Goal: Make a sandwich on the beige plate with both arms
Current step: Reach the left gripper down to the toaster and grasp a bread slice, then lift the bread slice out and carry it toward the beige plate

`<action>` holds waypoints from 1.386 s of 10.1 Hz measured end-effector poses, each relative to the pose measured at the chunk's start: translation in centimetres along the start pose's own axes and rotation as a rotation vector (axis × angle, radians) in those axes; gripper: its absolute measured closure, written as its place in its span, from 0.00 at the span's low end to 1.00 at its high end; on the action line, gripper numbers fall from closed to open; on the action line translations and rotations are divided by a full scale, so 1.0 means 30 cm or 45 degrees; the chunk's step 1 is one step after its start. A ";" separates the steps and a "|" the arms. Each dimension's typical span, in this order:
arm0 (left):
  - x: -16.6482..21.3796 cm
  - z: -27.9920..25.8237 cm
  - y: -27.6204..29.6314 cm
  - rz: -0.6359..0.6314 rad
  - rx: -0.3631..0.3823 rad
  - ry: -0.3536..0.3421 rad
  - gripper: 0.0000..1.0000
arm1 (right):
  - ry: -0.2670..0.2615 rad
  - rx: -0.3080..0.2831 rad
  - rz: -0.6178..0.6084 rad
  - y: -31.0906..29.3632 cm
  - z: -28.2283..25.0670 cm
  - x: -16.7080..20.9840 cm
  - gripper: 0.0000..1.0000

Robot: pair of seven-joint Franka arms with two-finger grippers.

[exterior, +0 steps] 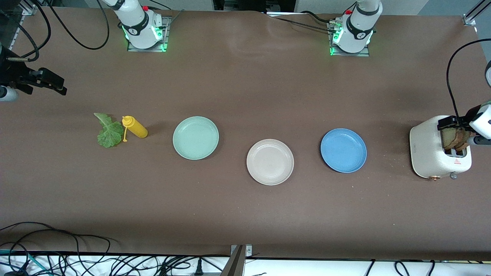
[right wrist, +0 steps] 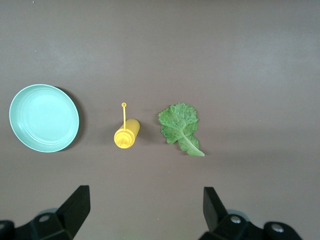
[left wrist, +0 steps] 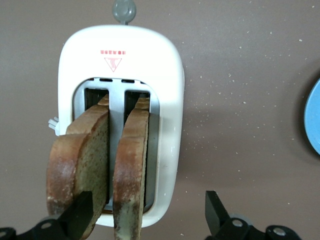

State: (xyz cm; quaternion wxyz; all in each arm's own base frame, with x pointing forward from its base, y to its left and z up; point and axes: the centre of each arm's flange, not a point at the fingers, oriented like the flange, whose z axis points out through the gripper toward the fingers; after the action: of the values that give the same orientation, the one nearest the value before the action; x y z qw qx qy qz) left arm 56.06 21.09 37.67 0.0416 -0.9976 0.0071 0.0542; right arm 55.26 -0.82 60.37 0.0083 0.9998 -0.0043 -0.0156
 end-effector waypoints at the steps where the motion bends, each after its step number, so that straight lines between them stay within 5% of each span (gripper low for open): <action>1: -0.010 0.005 -0.003 0.001 0.000 0.001 0.06 | 0.000 0.000 0.000 0.000 0.000 0.000 0.00; 2: -0.014 0.003 -0.003 0.011 0.001 0.002 0.11 | -0.001 0.000 0.000 0.000 0.000 0.000 0.00; 7: -0.042 -0.006 -0.057 0.095 0.002 0.011 0.84 | -0.001 0.000 0.000 0.000 0.000 0.000 0.00; 11: -0.031 -0.053 -0.058 0.127 0.019 0.047 0.87 | -0.002 0.000 0.000 0.000 0.000 -0.001 0.00; 14: 0.012 -0.302 -0.031 0.180 0.051 0.105 0.91 | -0.003 0.000 0.001 0.001 0.001 -0.001 0.00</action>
State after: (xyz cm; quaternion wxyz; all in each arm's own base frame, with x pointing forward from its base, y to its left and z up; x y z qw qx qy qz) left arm 57.42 21.25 46.67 0.0574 -0.9950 0.0803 0.0157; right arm 55.23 -0.85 60.34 0.0083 0.9998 -0.0046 -0.0169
